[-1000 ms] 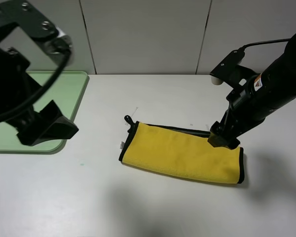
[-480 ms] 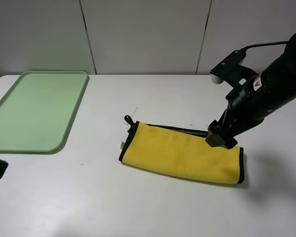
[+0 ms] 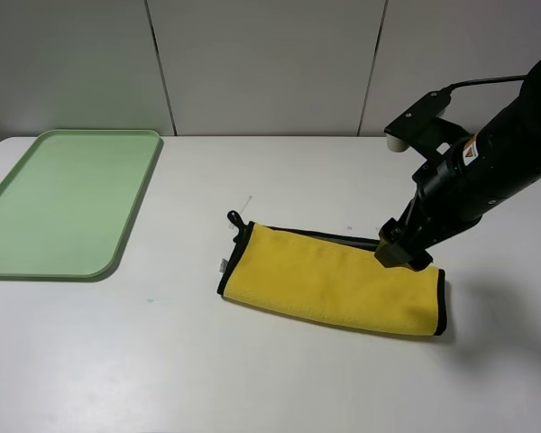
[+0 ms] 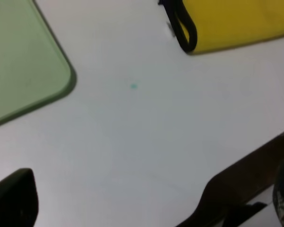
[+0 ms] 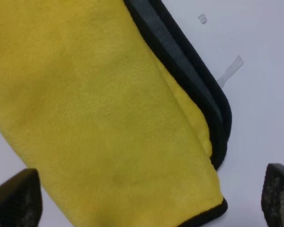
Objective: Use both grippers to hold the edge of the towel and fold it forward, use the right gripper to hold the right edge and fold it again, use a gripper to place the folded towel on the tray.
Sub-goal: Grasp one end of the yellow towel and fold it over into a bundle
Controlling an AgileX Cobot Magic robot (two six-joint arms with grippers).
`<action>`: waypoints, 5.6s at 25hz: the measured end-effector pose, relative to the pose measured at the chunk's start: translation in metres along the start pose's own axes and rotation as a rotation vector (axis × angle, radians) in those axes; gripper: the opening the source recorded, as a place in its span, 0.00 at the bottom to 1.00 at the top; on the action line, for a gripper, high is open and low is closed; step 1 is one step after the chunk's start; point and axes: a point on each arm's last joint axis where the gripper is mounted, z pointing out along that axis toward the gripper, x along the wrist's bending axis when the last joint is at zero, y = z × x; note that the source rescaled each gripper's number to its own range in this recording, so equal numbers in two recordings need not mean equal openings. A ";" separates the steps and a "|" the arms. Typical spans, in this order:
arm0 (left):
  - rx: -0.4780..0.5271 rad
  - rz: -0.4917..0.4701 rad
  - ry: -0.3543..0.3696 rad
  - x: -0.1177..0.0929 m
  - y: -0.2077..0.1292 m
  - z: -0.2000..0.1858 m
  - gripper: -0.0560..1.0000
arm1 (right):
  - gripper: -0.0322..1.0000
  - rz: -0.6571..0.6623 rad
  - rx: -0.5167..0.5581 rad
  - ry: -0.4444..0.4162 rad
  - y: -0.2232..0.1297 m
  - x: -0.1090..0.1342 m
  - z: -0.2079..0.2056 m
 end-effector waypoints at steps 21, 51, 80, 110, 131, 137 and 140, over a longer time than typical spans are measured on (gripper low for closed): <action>-0.071 -0.050 -0.017 0.003 -0.022 0.008 1.00 | 1.00 0.062 -0.028 0.016 0.003 0.001 0.000; -0.202 -0.532 0.533 -0.005 -0.033 -0.002 1.00 | 1.00 0.727 0.153 -0.109 -0.016 -0.004 -0.001; -0.206 -0.530 0.534 -0.005 -0.033 -0.002 1.00 | 1.00 0.656 0.391 -0.104 -0.030 0.002 0.105; -0.206 -0.530 0.537 -0.005 -0.033 -0.002 1.00 | 0.12 0.598 0.311 -0.097 -0.011 -0.005 0.116; -0.207 -0.529 0.537 -0.005 -0.033 -0.002 1.00 | 0.12 0.137 0.244 -0.512 0.075 -0.079 0.059; -0.207 -0.529 0.537 -0.005 -0.033 -0.002 1.00 | 0.12 0.111 0.271 -0.542 0.073 -0.081 0.057; -0.207 -0.529 0.537 -0.005 -0.033 -0.002 1.00 | 0.12 0.154 0.267 -0.503 0.073 -0.077 0.058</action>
